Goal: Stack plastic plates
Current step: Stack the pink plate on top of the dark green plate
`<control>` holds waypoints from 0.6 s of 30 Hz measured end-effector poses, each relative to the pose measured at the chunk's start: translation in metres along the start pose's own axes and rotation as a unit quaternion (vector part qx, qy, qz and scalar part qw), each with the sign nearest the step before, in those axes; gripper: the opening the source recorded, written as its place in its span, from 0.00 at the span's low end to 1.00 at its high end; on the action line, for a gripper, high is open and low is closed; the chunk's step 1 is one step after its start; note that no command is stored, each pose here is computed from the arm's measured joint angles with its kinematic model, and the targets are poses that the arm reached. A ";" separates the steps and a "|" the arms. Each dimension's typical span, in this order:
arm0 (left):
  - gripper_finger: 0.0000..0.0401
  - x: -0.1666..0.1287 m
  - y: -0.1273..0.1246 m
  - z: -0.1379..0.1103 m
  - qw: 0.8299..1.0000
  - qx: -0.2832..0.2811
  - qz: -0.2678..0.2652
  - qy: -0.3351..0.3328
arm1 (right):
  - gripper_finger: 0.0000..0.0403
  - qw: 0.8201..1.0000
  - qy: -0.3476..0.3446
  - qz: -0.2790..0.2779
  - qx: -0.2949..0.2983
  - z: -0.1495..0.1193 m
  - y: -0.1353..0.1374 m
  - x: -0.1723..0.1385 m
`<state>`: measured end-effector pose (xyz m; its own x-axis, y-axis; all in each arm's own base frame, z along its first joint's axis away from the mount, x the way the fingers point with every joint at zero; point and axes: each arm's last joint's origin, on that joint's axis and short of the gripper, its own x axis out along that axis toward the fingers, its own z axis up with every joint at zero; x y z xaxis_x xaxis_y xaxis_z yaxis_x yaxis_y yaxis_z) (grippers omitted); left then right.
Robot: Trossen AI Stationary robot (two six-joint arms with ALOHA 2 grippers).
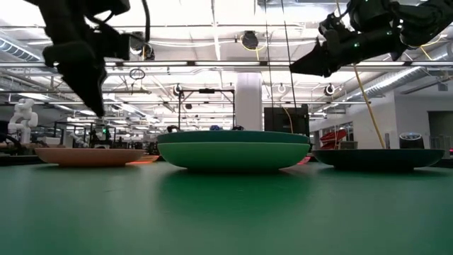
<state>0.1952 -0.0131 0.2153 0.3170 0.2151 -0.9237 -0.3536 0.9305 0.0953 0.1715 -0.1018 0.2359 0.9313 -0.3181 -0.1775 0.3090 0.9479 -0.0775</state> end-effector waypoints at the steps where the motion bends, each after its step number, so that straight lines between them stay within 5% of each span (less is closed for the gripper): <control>1: 0.12 0.002 0.001 -0.002 1.000 -0.010 0.007 0.002 | 0.35 1.000 0.004 0.001 0.000 -0.001 0.000 0.000; 12: 0.40 0.013 0.004 -0.010 0.998 -0.031 0.051 -0.007 | 0.35 1.000 0.004 0.001 0.000 -0.001 0.000 0.000; 18: 0.43 0.027 0.002 -0.015 0.998 -0.039 0.039 -0.032 | 0.35 1.000 0.006 0.001 0.002 -0.001 0.000 0.000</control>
<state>0.1901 -0.0098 0.1846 0.3400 0.3072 -0.8888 -0.4470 0.8843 0.1347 0.1713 -0.1017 0.2347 0.9293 -0.3168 -0.1899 0.3083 0.9484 -0.0734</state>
